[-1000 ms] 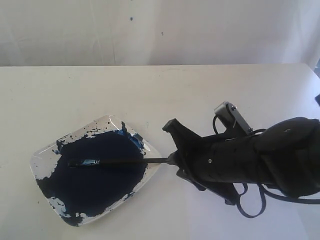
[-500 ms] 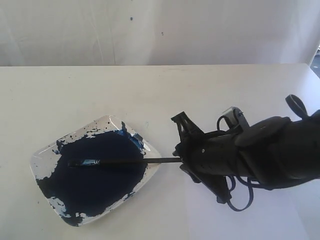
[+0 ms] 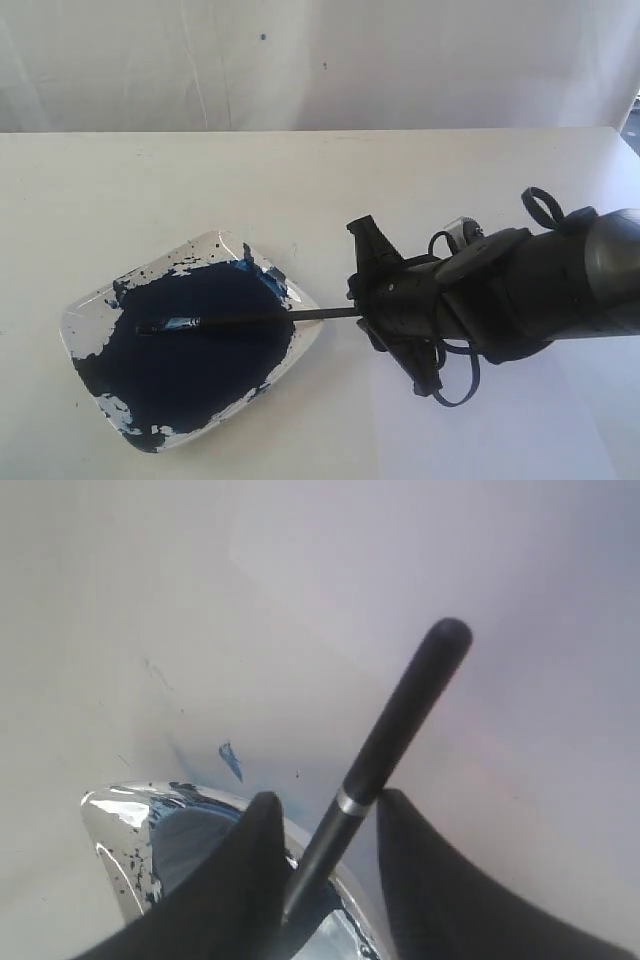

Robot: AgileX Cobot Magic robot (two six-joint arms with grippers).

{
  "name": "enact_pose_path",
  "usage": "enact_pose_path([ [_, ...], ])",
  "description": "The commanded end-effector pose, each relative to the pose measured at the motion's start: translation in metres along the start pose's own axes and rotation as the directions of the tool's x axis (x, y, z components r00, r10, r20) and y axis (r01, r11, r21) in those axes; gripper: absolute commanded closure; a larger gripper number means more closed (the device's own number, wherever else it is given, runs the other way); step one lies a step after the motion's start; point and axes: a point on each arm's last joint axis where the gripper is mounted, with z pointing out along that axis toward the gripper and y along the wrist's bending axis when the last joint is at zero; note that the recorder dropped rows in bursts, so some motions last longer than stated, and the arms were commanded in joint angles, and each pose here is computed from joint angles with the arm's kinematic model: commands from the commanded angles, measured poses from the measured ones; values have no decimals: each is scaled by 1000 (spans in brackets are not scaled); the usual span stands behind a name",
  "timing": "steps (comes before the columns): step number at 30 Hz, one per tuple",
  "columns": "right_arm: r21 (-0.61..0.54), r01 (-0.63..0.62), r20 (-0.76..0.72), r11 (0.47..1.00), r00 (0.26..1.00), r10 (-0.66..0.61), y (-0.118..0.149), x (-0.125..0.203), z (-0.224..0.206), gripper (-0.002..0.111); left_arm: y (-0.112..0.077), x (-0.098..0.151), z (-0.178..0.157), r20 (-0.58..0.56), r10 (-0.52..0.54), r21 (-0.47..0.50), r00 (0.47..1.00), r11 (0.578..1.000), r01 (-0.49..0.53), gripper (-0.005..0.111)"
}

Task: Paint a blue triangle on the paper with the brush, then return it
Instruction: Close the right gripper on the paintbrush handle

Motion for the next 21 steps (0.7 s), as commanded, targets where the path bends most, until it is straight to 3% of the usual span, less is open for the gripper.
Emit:
enact_pose_path([
  [1, 5, 1, 1, 1000, 1000, -1, 3, 2, 9, 78, -1, 0, 0, 4, -9, 9, 1000, 1000, 9, 107],
  [12, 7, 2, 8, 1000, 1000, -2, 11, 4, 26, 78, -1, 0, 0, 4, -9, 9, 1000, 1000, 9, 107],
  [21, -26, 6, 97, 1000, 995, -3, 19, -2, 32, 78, -1, 0, 0, 4, -9, 9, 1000, 1000, 9, 107],
])
